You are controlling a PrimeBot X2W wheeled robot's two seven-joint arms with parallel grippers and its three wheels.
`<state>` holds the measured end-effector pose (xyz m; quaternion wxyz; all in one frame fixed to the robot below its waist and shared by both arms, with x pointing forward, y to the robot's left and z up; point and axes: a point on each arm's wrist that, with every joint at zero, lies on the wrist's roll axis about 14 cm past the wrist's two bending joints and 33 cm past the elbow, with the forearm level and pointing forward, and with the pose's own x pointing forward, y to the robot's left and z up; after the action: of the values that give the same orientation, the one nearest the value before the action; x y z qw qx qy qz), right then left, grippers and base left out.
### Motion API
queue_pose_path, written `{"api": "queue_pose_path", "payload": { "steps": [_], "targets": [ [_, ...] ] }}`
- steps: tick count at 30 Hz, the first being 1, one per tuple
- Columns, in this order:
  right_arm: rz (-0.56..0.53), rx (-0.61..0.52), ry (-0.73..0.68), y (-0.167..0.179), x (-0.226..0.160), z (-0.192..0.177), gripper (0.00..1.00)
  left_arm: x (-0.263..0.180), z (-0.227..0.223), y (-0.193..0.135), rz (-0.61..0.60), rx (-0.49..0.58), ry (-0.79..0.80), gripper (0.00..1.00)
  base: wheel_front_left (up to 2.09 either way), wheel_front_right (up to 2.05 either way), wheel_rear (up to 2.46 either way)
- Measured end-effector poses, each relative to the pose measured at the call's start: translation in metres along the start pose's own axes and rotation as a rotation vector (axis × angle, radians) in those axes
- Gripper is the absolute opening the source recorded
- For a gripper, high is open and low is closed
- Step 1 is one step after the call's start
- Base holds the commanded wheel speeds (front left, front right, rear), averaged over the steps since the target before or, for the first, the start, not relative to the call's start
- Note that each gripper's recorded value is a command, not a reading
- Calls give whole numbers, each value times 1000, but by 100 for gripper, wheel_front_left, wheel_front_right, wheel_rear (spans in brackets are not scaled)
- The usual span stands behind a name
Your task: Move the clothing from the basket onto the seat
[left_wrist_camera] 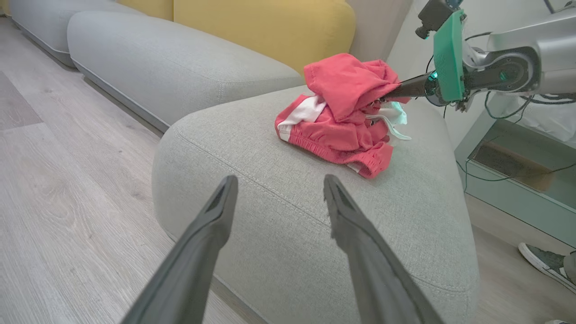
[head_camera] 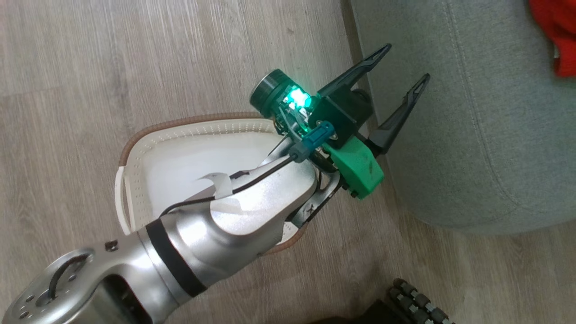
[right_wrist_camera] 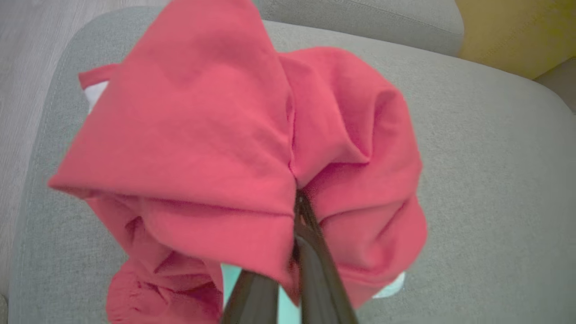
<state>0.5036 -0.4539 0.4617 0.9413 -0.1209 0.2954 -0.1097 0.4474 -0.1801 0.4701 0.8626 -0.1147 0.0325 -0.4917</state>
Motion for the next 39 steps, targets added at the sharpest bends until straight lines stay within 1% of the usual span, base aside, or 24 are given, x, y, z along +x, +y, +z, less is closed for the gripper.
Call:
{"api": "queue_pose_path", "payload": {
  "steps": [1,2,3,4,6,11,16,19,23,25,29,32,35,39],
  "targets": [
    [-2,2,0,-3,-2,1,17,0,2,0,0,3,-3,100,0,0,0],
    [-1,9,-6,-4,-4,4,38,0,4,-1,0,7,-7,100,0,0,0],
    [3,18,-13,-3,-5,9,84,0,6,-2,0,10,-10,100,0,0,0],
    [14,31,-17,-1,-7,12,100,0,9,-3,0,14,-13,100,0,0,0],
    [38,45,-16,5,-11,16,100,-1,15,-5,3,19,-22,100,0,0,0],
    [89,32,21,14,-33,13,100,-7,30,-17,2,33,-33,100,0,0,0],
    [165,-9,-38,29,-65,28,100,-19,45,-29,21,34,-48,100,0,0,0],
    [191,-32,-129,30,-88,47,100,-27,54,-39,26,39,-61,100,0,0,0],
    [167,-36,-307,11,-124,87,100,-41,69,-46,43,57,-89,100,0,0,0],
    [158,-29,-389,3,-141,102,100,-47,76,-50,47,68,-103,100,0,0,0],
    [175,8,-565,1,-174,131,100,-62,92,-55,68,90,-136,100,0,0,0],
    [190,18,-647,2,-191,143,100,-77,101,-49,116,98,-158,100,0,0,0],
    [224,44,-673,12,-198,140,100,-97,105,-38,178,111,-165,100,0,0,0],
    [257,156,-751,18,-210,150,100,-121,109,-26,252,114,-179,100,0,0,0]
  ]
}}
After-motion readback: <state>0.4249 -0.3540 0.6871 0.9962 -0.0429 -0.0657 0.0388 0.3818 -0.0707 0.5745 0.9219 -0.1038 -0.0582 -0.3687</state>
